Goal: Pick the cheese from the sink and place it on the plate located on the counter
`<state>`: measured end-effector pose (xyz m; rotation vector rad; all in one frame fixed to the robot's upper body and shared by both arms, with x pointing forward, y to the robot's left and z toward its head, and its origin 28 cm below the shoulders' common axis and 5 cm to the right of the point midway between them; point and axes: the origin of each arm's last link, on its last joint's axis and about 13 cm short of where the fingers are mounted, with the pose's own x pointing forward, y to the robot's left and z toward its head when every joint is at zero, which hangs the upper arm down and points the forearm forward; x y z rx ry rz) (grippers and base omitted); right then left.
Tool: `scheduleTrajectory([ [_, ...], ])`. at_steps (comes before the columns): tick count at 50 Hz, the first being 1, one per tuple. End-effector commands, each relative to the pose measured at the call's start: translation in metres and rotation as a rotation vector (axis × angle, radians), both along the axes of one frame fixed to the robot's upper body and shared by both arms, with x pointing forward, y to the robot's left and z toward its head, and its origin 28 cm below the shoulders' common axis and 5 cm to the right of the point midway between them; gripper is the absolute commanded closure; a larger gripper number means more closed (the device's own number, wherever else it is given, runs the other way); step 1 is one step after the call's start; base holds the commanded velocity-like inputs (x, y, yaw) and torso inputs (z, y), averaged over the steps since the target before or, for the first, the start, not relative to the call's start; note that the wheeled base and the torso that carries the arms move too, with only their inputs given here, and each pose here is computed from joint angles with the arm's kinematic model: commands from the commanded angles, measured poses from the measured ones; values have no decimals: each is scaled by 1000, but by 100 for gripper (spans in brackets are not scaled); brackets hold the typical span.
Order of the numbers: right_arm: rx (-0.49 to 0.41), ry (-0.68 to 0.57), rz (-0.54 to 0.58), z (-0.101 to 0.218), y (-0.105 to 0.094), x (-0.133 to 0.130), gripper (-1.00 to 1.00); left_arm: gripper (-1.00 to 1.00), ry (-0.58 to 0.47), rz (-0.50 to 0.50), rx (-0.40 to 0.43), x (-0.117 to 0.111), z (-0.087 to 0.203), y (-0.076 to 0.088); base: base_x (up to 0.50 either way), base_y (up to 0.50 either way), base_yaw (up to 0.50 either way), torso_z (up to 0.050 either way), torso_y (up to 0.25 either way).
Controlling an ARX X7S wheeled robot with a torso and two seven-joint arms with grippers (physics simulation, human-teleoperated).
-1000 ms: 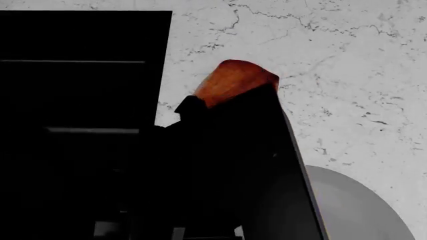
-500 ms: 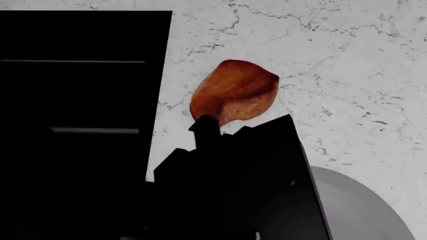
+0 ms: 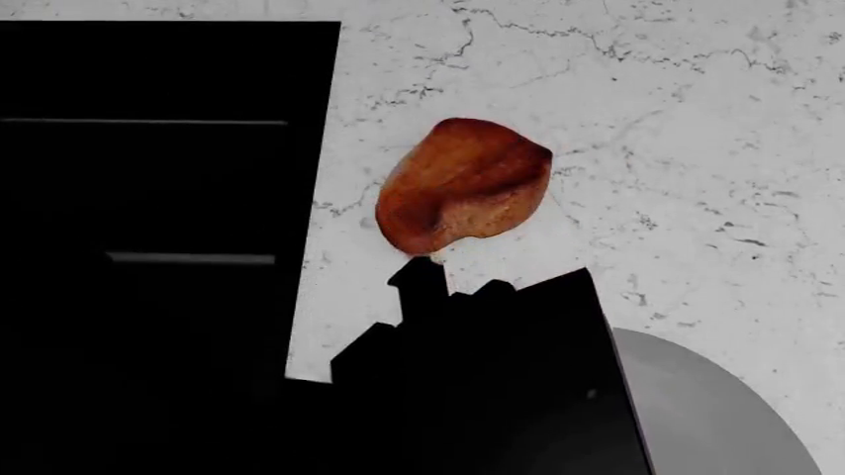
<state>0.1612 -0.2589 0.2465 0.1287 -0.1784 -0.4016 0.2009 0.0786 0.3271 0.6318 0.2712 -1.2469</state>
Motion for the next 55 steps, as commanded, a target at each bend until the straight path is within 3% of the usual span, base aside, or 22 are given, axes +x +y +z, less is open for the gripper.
scheduleTrajectory([
  [1, 5, 0, -4, -3, -2, -2, -100, 100, 12, 10, -1, 1, -5, -2, 0, 0, 0, 0, 0],
  [55, 26, 3, -7, -12, -2, -4, -100, 100, 40, 16, 35, 11, -25, -4, 0, 0, 0, 0, 0],
])
